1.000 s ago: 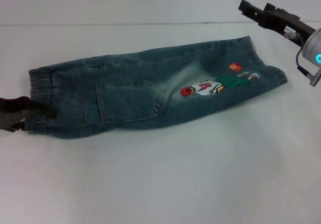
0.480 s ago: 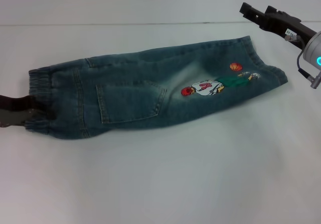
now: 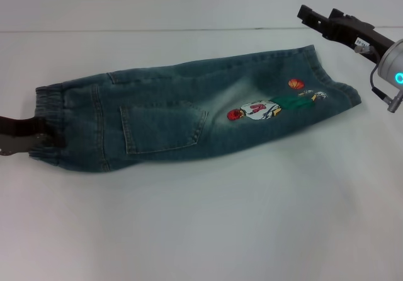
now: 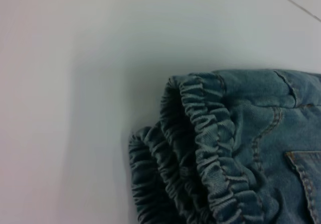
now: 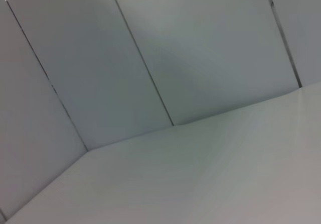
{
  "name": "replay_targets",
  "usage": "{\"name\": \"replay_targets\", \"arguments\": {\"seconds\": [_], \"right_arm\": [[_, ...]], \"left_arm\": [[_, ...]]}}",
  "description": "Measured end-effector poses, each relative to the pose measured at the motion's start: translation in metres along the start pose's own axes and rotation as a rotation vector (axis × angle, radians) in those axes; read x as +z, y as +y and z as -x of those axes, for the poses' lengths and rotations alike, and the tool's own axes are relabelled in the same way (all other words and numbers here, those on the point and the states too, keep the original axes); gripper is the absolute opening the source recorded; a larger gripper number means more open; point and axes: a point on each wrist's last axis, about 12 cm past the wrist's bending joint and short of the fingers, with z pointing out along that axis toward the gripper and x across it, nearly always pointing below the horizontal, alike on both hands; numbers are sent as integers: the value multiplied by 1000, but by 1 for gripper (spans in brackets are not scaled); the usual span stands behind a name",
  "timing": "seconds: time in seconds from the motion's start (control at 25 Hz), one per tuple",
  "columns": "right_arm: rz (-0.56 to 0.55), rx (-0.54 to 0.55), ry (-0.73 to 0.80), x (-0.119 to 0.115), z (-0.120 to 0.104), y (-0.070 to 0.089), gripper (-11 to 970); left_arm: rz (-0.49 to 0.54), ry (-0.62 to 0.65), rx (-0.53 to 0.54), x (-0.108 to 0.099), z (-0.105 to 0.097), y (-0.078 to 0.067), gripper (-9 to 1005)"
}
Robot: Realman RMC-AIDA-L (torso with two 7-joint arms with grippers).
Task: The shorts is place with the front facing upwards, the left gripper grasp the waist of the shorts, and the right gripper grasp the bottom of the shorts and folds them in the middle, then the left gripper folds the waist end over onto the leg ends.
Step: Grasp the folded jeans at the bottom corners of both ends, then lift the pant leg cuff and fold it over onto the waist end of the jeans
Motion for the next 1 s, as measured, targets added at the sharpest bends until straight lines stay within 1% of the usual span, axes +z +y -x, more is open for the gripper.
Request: {"name": "replay_targets", "arguments": {"seconds": [0.16, 0.2, 0.32, 0.4, 0.44, 0.48, 0.56, 0.84, 1.0], "right_arm": [[28, -20, -5, -1, -1, 3, 817], [41, -29, -9, -2, -1, 4, 814], [62, -54, -8, -2, -3, 7, 806], [70, -92, 9, 0, -6, 10, 801], [85, -147, 35, 4, -13, 16, 799], [85, -147, 35, 4, -13, 16, 796], [104, -203, 64, 8, -20, 23, 791], [149, -299, 128, 20, -40, 43, 773], [165, -355, 184, 29, -51, 57, 763]], "left_arm": [[-4, 3, 15, -2, 0, -1, 132], [-34, -5, 56, -6, 4, -7, 123], [-84, -18, 95, -12, 9, -17, 122], [-133, -34, 126, -18, 14, -27, 122], [-152, -37, 138, -20, 15, -32, 122], [-173, -41, 153, -23, 18, -37, 121], [-205, -40, 178, -27, 23, -46, 121], [-269, -11, 260, -35, 35, -75, 119], [-292, -5, 299, -42, 41, -87, 119]]}}
